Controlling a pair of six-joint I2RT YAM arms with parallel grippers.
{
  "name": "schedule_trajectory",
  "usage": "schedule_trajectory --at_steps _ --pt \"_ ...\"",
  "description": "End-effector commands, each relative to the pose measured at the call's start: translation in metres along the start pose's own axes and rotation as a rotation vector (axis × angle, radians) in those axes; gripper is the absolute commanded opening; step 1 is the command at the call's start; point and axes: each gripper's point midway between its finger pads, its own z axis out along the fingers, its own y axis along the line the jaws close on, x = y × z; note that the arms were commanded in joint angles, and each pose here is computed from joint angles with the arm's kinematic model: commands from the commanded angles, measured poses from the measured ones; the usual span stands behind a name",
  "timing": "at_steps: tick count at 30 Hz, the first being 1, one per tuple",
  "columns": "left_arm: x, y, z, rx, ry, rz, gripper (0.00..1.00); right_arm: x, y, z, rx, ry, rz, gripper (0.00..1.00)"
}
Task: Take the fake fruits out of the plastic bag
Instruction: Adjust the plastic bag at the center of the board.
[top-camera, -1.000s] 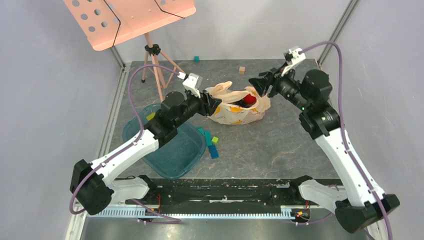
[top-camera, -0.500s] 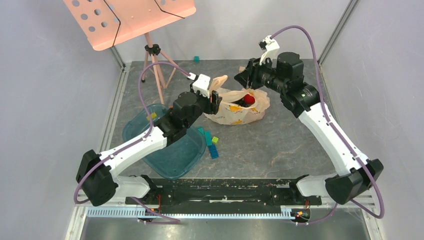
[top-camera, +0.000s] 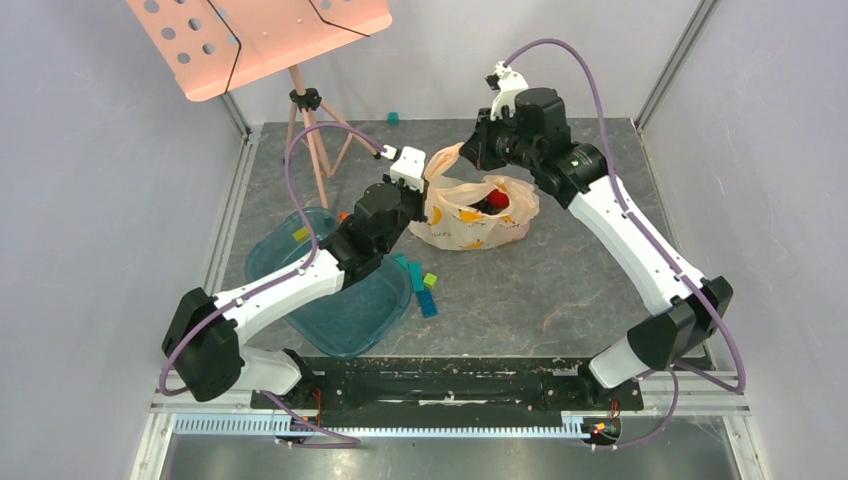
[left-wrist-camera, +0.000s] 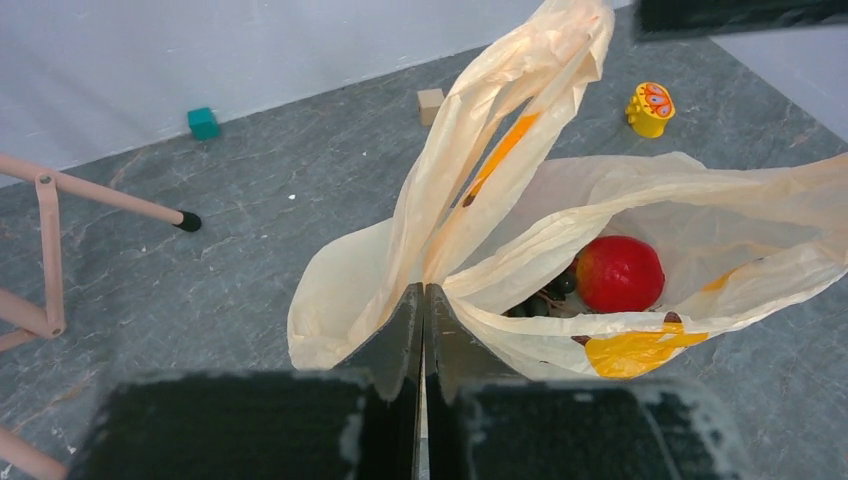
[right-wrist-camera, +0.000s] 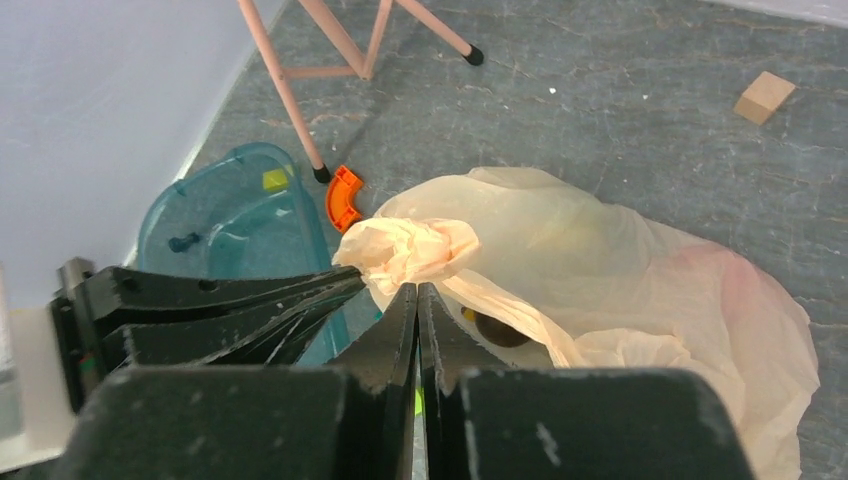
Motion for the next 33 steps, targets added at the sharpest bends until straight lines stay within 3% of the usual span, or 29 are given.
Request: schedule_trajectory --at_steps 1,17,33 --pt "-0.024 -0.004 -0.007 0.020 -0.097 -0.059 0.02 0.004 -0.009 0.005 0.097 0.034 -0.031 0.01" --pt "-0.022 -0.001 -0.023 0.032 -0.107 -0.086 0.02 0.096 -0.042 0.014 0.197 0.251 -0.069 0.00" --pt "-0.035 0.010 -0.052 0.025 -0.131 -0.122 0.03 0.131 -0.092 0.024 0.408 0.324 -0.116 0.00"
